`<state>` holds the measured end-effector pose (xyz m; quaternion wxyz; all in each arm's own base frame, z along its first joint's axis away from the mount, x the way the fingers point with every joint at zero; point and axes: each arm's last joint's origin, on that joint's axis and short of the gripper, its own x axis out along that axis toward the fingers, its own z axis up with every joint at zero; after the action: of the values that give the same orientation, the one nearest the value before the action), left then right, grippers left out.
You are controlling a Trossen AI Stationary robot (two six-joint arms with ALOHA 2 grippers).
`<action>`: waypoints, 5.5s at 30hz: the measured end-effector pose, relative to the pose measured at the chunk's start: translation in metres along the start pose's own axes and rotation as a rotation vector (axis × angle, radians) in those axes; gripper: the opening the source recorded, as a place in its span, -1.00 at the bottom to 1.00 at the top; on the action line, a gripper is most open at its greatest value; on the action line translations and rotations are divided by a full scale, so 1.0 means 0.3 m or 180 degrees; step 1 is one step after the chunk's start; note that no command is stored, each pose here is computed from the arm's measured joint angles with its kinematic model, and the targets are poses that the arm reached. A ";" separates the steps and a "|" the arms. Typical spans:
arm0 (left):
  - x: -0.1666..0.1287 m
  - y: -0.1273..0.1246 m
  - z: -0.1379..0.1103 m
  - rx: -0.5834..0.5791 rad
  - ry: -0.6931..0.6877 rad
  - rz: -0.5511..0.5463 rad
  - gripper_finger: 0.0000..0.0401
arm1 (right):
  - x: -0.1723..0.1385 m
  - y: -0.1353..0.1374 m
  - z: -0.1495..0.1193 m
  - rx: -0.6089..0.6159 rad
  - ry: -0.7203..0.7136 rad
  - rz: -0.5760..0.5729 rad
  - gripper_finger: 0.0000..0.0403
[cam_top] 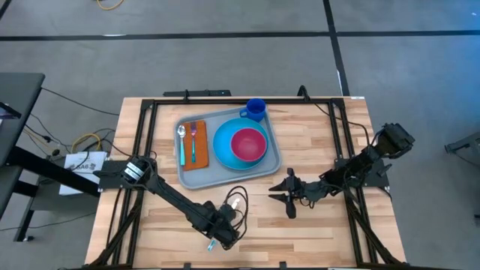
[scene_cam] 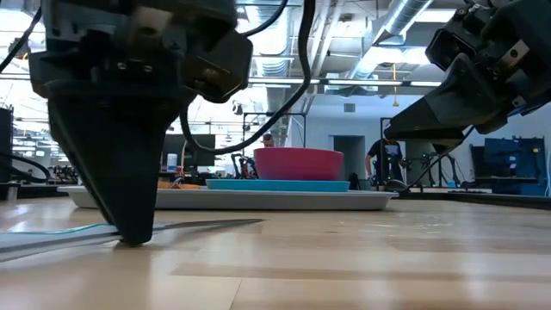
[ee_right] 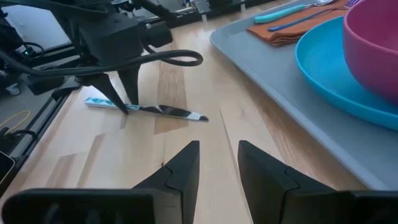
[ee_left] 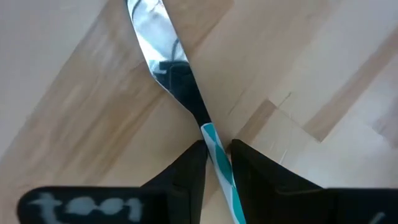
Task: Set up tray
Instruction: Put the blue knife on the brown napkin on the gray serving tray
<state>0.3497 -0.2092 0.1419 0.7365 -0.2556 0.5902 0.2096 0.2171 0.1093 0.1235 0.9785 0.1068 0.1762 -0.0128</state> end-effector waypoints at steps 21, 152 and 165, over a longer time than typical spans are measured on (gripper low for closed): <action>-0.141 0.067 0.041 -0.0110 -0.0388 0.1338 -0.89 | 0.000 0.001 0.000 -0.0002 0.0001 0.0004 -0.48; 0.038 0.667 0.409 -0.1933 -0.1124 0.2534 -0.74 | 0.015 -0.055 -0.022 -0.0423 0.0332 -0.0281 -0.48; 0.049 0.667 0.396 -0.1934 -0.1056 0.2501 -0.74 | 0.015 -0.056 -0.023 -0.0427 0.0339 -0.0284 -0.48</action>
<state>0.3213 0.0215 0.1223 0.5785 -0.1803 0.4296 0.6695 0.2179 0.0944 0.1123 0.9711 0.0337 0.2331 -0.0388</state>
